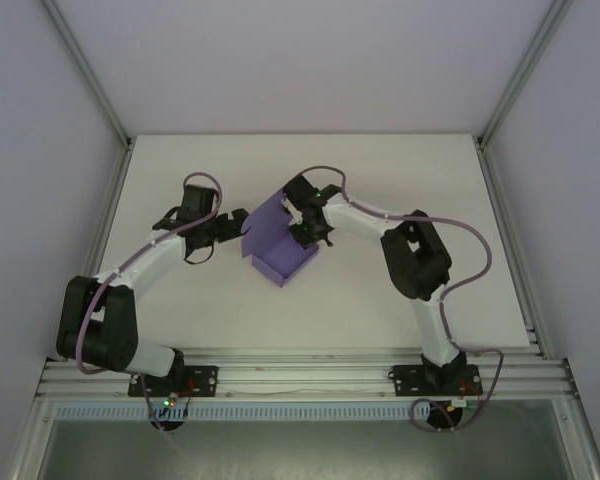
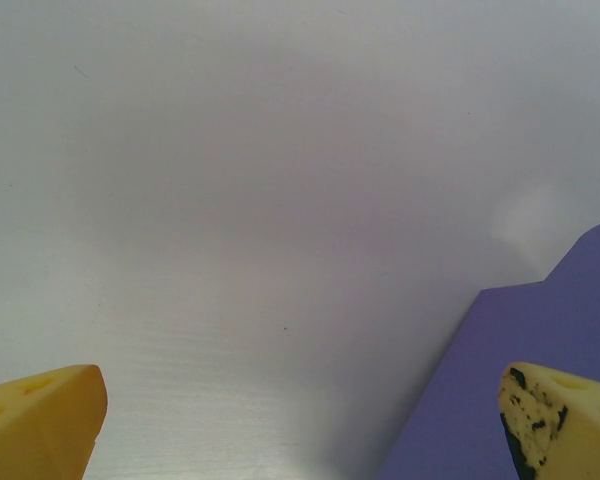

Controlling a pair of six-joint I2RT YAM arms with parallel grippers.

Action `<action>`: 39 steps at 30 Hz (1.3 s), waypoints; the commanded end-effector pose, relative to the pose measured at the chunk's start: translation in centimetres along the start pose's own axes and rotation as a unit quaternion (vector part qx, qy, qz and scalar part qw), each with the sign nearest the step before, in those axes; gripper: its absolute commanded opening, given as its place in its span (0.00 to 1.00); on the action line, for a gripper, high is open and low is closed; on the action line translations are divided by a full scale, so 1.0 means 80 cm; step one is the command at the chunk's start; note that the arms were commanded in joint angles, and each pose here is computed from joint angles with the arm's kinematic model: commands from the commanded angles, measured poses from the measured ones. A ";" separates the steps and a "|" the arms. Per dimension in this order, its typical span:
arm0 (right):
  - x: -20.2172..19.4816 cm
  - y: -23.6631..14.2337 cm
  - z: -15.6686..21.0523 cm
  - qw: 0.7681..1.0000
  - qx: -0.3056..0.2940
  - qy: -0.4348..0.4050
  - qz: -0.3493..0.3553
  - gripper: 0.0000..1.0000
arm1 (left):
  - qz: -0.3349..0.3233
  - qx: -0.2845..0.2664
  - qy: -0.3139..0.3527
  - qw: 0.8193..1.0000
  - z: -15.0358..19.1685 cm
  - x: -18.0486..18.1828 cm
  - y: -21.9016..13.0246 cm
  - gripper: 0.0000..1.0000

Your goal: Assemble paper box

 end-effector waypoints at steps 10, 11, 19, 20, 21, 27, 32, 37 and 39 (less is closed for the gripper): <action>-0.022 0.089 0.085 0.973 0.183 -0.011 0.142 0.01 | -0.017 -0.018 0.018 1.000 -0.001 0.007 -0.012 1.00; -0.025 0.083 0.079 0.974 0.167 -0.007 0.153 0.00 | -0.017 -0.020 0.019 0.999 -0.002 0.006 -0.013 1.00; -0.042 -0.010 0.020 0.978 -0.044 0.021 0.205 0.00 | -0.007 -0.031 0.021 0.999 -0.006 0.001 -0.018 1.00; -0.042 -0.024 0.016 0.976 -0.074 0.024 0.204 0.00 | -0.005 -0.033 0.022 0.999 -0.007 0.001 -0.018 1.00; -0.043 -0.041 0.012 0.972 -0.108 0.030 0.205 0.00 | -0.001 -0.034 0.023 0.999 -0.008 -0.001 -0.019 1.00; -0.037 -0.137 0.008 0.952 -0.251 0.044 0.171 0.00 | 0.021 -0.057 0.019 0.998 -0.026 -0.006 -0.020 1.00; -0.031 -0.201 0.018 0.933 -0.342 0.061 0.097 0.00 | 0.059 -0.042 0.015 0.997 -0.037 -0.018 -0.010 1.00; -0.031 -0.250 0.031 0.896 -0.434 0.090 -0.009 0.00 | 0.170 -0.008 0.040 0.985 -0.039 -0.052 -0.004 1.00; -0.026 -0.257 0.032 0.889 -0.448 0.084 -0.047 0.00 | 0.257 0.014 0.062 0.964 -0.035 -0.076 -0.011 1.00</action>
Point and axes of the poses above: each hand's point on the last joint's axis, 136 mm out from that joint toward the fingers, its own y axis out along the fingers, its own x axis along the line the jaws close on, z = x × y, the point moved 7 cm from there along -y, back along the fingers, and after that the axes turned 10 degrees about -y, right-handed, at the moved point
